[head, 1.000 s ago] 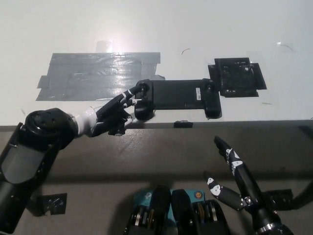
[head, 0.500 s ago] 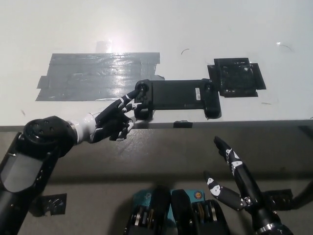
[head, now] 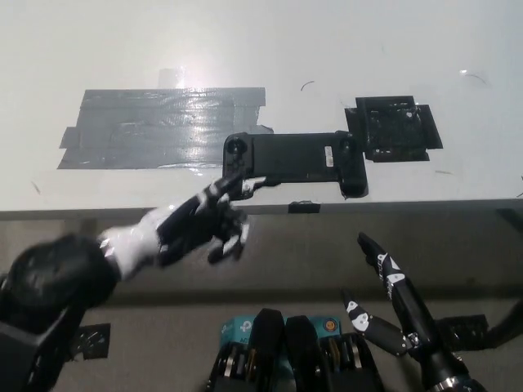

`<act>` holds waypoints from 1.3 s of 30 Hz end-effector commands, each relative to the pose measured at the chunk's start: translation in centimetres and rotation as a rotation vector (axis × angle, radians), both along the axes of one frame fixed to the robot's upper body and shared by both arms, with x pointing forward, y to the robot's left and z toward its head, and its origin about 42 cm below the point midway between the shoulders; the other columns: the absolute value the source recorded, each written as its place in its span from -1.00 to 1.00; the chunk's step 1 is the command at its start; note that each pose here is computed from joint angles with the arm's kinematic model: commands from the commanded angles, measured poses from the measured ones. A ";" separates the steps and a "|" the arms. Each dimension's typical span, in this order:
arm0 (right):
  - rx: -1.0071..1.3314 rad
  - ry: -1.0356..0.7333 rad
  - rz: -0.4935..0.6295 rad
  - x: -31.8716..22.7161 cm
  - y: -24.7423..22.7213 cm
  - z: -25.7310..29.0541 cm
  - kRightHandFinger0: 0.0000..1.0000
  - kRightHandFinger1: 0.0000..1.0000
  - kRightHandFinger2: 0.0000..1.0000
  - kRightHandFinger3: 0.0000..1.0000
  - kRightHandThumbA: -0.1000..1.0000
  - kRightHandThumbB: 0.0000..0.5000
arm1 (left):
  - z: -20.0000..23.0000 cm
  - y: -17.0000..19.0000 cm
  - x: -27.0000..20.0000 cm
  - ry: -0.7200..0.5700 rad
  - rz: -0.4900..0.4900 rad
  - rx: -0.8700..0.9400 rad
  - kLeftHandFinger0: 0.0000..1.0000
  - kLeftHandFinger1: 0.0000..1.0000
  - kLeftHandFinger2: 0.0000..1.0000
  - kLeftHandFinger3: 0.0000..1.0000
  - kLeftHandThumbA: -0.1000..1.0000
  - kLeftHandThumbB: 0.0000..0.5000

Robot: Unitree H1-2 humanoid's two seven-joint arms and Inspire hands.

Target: A controller is being placed at the center of the desk near the left hand and the robot uses its left hand's index finger to press a button at the left area of the controller

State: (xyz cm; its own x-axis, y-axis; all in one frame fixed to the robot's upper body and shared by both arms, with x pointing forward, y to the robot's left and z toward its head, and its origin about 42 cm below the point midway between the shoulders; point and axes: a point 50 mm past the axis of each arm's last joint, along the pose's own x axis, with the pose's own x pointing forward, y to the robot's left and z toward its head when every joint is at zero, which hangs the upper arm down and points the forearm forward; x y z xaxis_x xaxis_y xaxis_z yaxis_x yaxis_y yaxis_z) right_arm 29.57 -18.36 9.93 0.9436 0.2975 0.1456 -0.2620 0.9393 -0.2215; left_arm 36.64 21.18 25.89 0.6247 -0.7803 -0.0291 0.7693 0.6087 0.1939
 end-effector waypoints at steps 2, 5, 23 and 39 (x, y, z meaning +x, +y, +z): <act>0.014 -0.031 0.040 -0.8 0.3 -0.2 0.98 1.00 1.00 1.00 0.06 0.05 | 0.6 2.4 -9.2 -0.136 0.183 -0.337 0.22 -0.46 -0.40 1.00 1.00 0.46; 0.014 -0.011 0.040 -1.2 0.4 -0.6 0.97 1.00 1.00 1.00 0.07 0.03 | -2.3 3.0 -10.6 -0.145 0.304 -0.344 0.92 0.58 0.70 1.00 1.00 0.35; 0.040 -0.002 0.022 -2.5 0.7 -1.2 1.00 1.00 1.00 1.00 0.14 -0.08 | -17.0 3.1 -10.6 -0.204 0.637 -0.039 1.00 1.00 1.00 1.00 1.00 0.16; 0.052 -0.015 0.036 -2.0 0.5 -0.7 1.00 1.00 1.00 1.00 0.30 -0.15 | -17.3 3.3 -10.3 -0.237 0.637 0.005 1.00 1.00 1.00 1.00 1.00 0.13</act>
